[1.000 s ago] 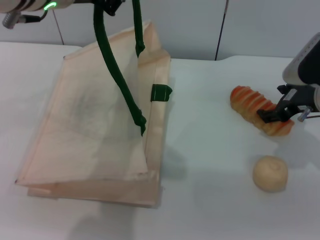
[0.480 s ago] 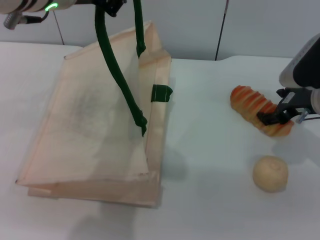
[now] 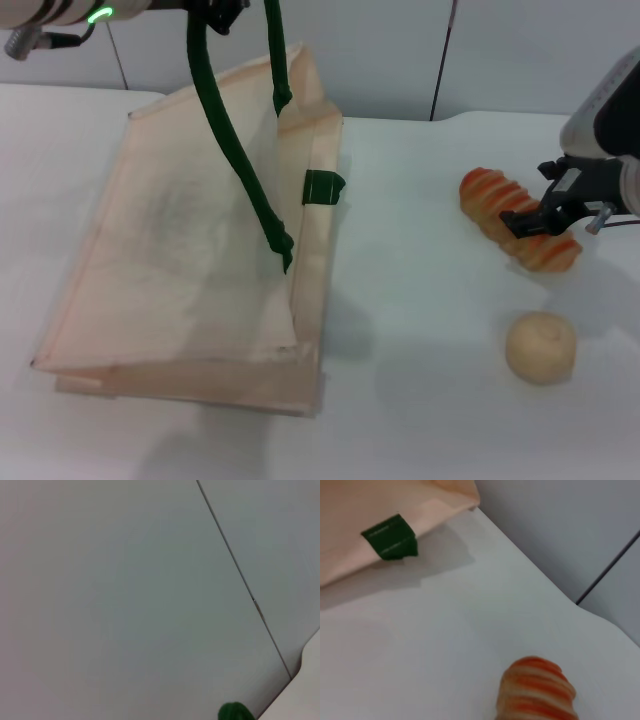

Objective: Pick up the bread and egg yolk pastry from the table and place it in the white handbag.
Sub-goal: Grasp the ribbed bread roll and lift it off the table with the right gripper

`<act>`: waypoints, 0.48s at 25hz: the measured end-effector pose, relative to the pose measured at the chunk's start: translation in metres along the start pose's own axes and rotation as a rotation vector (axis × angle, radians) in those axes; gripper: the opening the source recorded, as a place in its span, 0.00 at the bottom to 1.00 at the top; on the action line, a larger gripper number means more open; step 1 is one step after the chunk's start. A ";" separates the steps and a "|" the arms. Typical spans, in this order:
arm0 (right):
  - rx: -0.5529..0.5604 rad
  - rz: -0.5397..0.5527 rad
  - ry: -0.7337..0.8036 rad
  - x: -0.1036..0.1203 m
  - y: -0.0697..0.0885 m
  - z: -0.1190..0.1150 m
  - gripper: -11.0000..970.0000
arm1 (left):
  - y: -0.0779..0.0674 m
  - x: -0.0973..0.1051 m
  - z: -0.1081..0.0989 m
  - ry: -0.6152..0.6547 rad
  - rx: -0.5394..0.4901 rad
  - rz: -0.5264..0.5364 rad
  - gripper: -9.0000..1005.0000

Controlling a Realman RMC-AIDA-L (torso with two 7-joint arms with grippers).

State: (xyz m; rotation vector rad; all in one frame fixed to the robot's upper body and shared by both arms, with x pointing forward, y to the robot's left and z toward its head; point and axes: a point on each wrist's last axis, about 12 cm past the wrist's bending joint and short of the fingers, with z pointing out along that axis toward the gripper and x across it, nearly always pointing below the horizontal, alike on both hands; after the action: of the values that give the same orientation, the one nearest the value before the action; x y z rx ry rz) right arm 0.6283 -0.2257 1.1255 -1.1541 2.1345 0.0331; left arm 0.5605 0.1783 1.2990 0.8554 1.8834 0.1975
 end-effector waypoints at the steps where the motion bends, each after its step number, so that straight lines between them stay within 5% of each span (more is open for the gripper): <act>1: -0.005 0.000 -0.003 -0.001 0.000 -0.001 0.88 | 0.000 0.000 0.000 0.001 0.000 0.000 0.13; 12: -0.056 -0.005 0.016 -0.001 0.005 -0.002 0.88 | 0.000 0.001 0.002 0.007 0.002 0.005 0.13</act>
State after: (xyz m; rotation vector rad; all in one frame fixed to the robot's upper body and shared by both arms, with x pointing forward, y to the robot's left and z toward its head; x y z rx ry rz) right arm 0.6233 -0.2229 1.1261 -1.1961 2.1570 0.0819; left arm 0.5615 0.1783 1.2973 0.8614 1.8888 0.2025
